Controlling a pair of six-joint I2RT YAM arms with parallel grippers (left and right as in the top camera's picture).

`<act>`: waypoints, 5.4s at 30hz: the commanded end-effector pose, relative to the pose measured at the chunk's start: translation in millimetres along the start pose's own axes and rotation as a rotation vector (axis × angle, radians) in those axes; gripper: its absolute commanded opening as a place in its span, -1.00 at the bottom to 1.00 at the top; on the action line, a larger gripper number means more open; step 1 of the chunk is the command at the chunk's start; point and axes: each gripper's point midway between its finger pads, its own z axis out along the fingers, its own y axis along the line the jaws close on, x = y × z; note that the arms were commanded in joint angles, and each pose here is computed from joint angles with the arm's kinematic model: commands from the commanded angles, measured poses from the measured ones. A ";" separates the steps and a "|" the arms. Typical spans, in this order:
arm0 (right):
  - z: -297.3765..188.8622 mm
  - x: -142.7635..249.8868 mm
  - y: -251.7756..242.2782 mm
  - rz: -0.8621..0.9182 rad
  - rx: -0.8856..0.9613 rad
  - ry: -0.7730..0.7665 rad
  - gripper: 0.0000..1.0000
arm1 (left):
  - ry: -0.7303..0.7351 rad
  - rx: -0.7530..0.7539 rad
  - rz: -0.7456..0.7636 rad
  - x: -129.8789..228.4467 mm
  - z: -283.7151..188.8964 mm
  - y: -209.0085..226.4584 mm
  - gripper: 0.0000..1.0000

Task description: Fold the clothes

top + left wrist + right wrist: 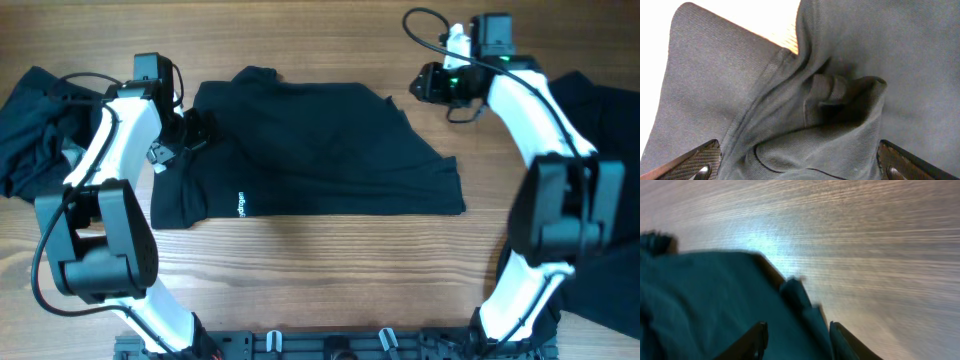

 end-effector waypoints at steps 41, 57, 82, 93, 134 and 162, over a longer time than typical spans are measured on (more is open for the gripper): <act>87.6 9.6 8.0 0.502 0.169 -0.079 -0.91 | 0.011 0.027 0.017 2.6 -9.5 -3.2 1.00; -36.8 -59.3 -137.2 0.486 0.515 -0.306 -0.91 | 0.015 0.026 0.016 3.6 -9.7 -2.8 1.00; -15.7 24.3 -120.6 0.244 0.392 0.112 -0.35 | 0.008 0.028 0.017 1.9 -9.7 -3.5 1.00; 4.6 55.2 -111.7 0.202 0.334 0.191 -0.13 | -0.289 0.236 0.152 -66.5 -30.2 -52.3 1.00; 20.1 71.3 -131.8 0.223 0.404 0.240 -0.91 | 0.032 0.137 0.221 10.4 93.7 -58.3 0.69; -78.0 1.1 -78.3 0.044 0.277 0.060 -0.34 | -0.453 0.351 0.370 -72.4 -43.4 -129.1 1.00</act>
